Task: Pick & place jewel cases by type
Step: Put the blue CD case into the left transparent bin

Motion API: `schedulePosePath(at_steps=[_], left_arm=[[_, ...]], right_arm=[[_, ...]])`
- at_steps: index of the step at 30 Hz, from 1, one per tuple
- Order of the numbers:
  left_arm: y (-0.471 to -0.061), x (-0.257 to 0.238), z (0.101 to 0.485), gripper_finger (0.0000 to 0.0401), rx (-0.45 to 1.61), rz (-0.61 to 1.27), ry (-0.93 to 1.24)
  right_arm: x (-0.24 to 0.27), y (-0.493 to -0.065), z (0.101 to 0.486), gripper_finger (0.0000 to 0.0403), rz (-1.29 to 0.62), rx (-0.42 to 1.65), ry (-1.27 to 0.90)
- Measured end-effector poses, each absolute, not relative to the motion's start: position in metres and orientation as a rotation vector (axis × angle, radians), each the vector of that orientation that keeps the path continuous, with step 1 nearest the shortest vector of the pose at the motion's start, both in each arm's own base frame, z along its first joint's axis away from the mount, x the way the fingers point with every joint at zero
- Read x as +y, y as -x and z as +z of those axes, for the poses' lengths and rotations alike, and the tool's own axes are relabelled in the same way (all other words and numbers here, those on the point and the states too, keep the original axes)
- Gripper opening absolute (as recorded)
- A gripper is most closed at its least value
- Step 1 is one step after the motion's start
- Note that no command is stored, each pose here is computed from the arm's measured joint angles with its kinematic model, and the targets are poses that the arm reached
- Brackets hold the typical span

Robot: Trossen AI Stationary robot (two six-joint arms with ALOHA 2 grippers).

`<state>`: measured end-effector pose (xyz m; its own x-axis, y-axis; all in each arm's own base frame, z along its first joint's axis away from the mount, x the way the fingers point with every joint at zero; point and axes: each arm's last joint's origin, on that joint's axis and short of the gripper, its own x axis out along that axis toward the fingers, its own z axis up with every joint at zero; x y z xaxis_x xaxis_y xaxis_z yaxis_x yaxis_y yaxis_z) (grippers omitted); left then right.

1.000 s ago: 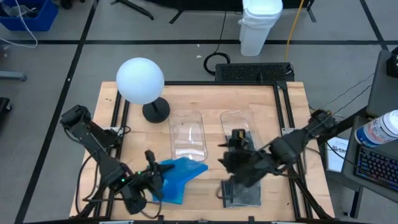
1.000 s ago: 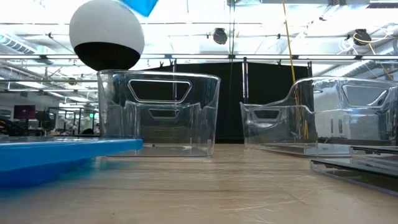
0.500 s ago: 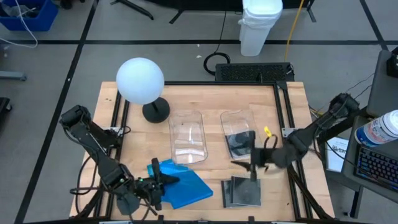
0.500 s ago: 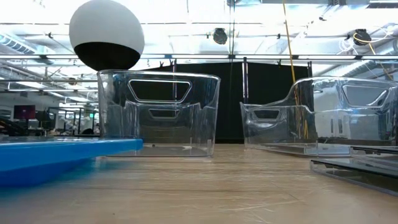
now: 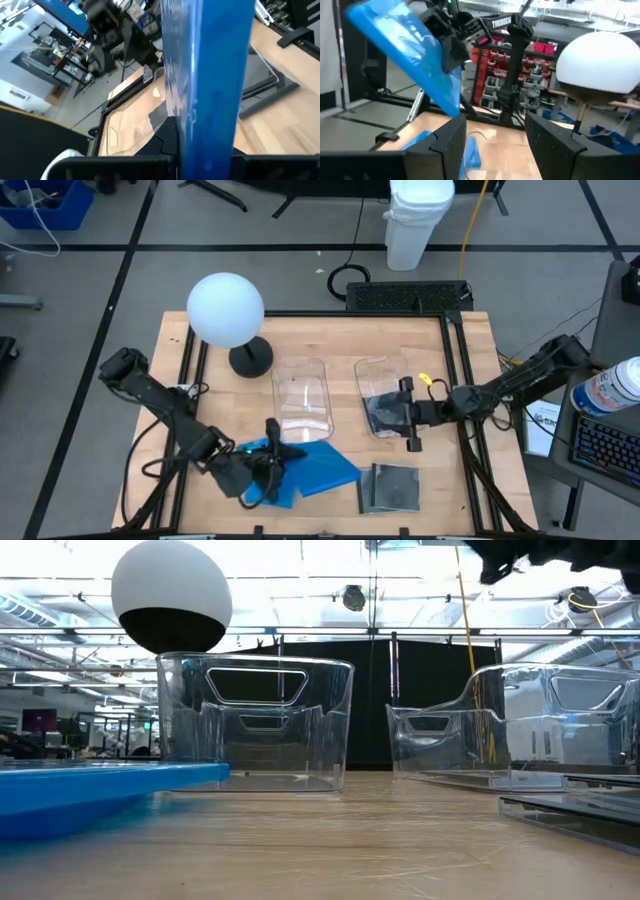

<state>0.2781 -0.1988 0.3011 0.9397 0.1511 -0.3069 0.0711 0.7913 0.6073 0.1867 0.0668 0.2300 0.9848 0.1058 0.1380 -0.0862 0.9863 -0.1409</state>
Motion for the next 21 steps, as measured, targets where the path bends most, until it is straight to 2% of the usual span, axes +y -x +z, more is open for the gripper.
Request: schedulePosePath(at_steps=[5, 9, 16, 21], left_arm=[[-0.292, -0.186, 0.308, 0.0007, 0.3, 0.039, -0.677], [-0.303, -0.173, 0.317, 0.0016, 0.241, 0.091, -0.658], [-0.316, -0.154, 0.319, 0.0008, 0.218, 0.051, -0.606], [-0.319, -0.149, 0.319, 0.0017, 0.219, 0.043, -0.589]], right_arm=[[0.068, -0.2, 0.218, 0.0192, 0.219, -0.131, 0.104], [0.075, -0.204, 0.217, 0.0192, 0.287, -0.22, 0.13], [0.091, -0.22, 0.219, 0.0192, 0.1, -0.215, 0.368], [0.1, -0.236, 0.232, 0.0192, 0.093, -0.246, 0.38]])
